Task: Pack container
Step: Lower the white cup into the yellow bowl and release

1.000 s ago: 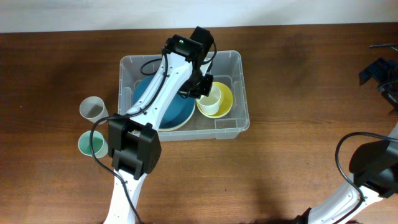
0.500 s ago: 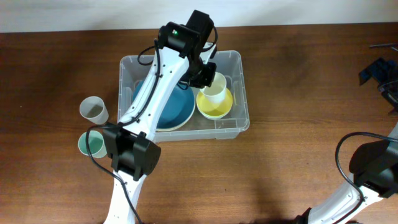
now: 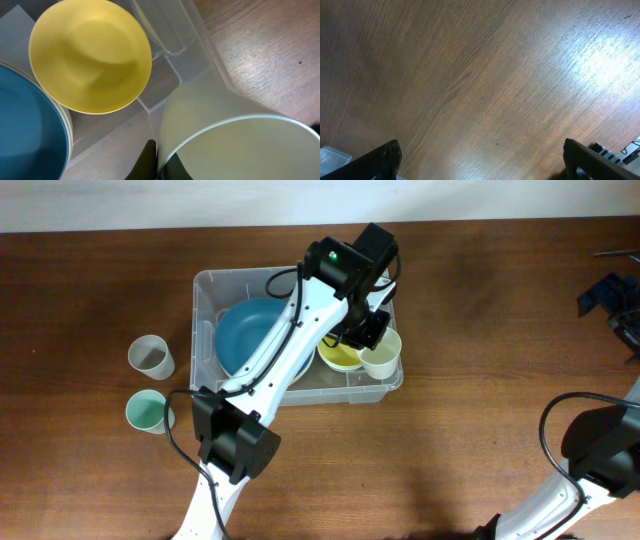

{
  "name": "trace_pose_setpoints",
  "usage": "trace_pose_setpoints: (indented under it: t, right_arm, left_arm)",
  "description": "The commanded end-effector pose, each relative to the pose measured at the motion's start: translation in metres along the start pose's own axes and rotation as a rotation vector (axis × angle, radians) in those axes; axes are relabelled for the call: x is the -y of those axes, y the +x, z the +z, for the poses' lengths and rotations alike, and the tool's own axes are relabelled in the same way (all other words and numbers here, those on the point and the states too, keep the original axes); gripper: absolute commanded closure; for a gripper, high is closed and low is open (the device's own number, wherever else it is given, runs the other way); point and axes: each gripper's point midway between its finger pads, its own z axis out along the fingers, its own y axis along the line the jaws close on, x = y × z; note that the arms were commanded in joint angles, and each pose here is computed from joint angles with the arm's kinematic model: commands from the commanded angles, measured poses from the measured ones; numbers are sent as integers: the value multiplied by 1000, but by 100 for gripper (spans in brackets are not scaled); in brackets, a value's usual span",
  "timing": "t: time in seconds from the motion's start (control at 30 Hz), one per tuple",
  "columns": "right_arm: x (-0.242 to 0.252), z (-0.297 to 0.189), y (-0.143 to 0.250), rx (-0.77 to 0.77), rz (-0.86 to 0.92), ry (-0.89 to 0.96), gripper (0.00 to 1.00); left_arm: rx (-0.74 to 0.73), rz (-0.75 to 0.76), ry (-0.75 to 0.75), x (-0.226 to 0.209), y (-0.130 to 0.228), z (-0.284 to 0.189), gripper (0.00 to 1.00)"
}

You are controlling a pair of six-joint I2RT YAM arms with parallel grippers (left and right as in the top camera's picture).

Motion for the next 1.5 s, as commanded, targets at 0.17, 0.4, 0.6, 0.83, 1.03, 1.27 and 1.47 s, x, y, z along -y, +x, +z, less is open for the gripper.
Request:
trace_pose_setpoints:
  t: [0.17, 0.4, 0.6, 0.83, 1.03, 1.27, 1.47]
  right_arm:
    - [1, 0, 0, -3, -1, 0, 1]
    - [1, 0, 0, -3, -1, 0, 1]
    - [1, 0, 0, -3, -1, 0, 1]
    - [1, 0, 0, -3, -1, 0, 1]
    - [1, 0, 0, -3, -1, 0, 1]
    - [1, 0, 0, -3, -1, 0, 1]
    - [1, 0, 0, -3, -1, 0, 1]
  left_arm:
    - [-29, 12, -36, -7, 9, 6, 99]
    - [-72, 6, -52, -12, 18, 18, 99]
    - [-80, 4, -50, -12, 20, 20, 99]
    - [-102, 1, -53, -16, 23, 37, 99]
    - [-84, -2, -118, -31, 18, 43, 99]
    - [-13, -41, -148, -54, 0, 40, 99]
    - [78, -84, -153, -79, -23, 36, 99]
